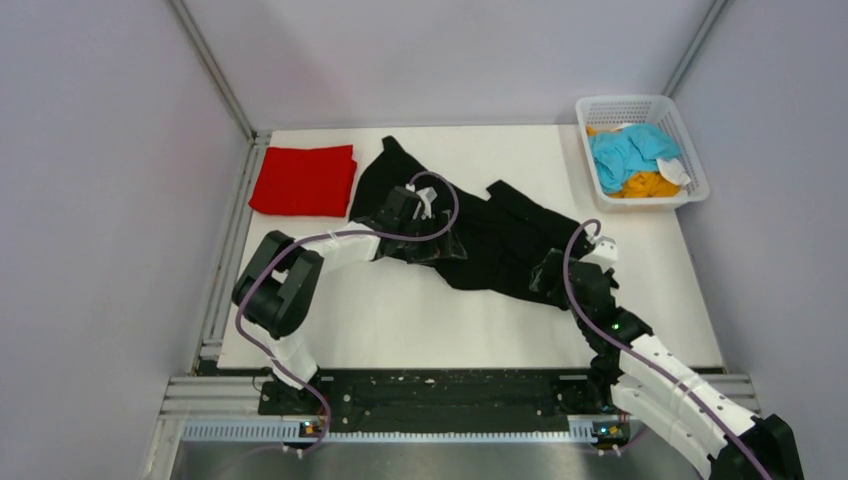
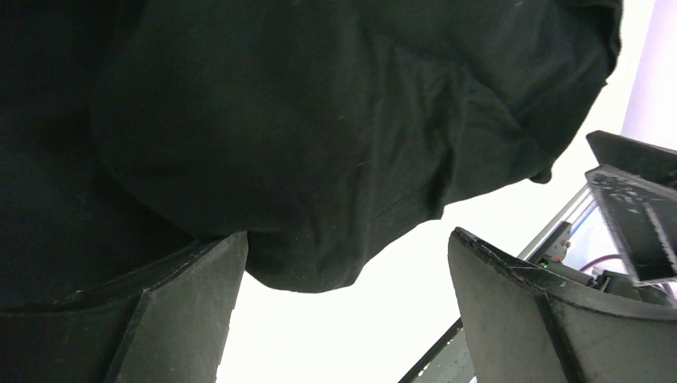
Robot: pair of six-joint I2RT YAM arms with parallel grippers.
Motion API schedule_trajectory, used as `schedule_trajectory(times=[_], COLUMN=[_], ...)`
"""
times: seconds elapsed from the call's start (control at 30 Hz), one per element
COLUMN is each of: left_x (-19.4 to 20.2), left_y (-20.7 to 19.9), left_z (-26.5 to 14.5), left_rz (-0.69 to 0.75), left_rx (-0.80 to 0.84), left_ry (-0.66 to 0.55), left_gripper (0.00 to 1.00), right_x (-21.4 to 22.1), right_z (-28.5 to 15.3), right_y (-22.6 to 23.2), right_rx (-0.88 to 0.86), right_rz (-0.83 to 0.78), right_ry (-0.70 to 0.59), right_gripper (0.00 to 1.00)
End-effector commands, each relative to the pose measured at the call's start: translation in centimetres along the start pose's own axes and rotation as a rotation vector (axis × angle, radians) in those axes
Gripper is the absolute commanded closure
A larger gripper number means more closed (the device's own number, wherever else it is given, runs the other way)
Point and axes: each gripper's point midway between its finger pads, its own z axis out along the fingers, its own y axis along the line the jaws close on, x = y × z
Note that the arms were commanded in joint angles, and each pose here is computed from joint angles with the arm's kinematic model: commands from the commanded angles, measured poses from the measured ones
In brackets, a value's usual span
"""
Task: Fold and stack the t-shirts
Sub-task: Flatten out the tshirt
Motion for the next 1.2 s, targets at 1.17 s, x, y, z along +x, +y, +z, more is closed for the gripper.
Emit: schedule_trajectory(times=[1.17], left_x=[-5.6], left_y=[-0.1], left_z=[0.9], left_rz=[0.099], left_rx=[-0.025], left_ry=[-0.142], left_gripper=[0.32], right_x=[0.1], right_z=[0.6], right_y=[-0.3], right_rx=[0.027], right_rz=[-0.010], right_ry=[-0.009], right_gripper=[0.01])
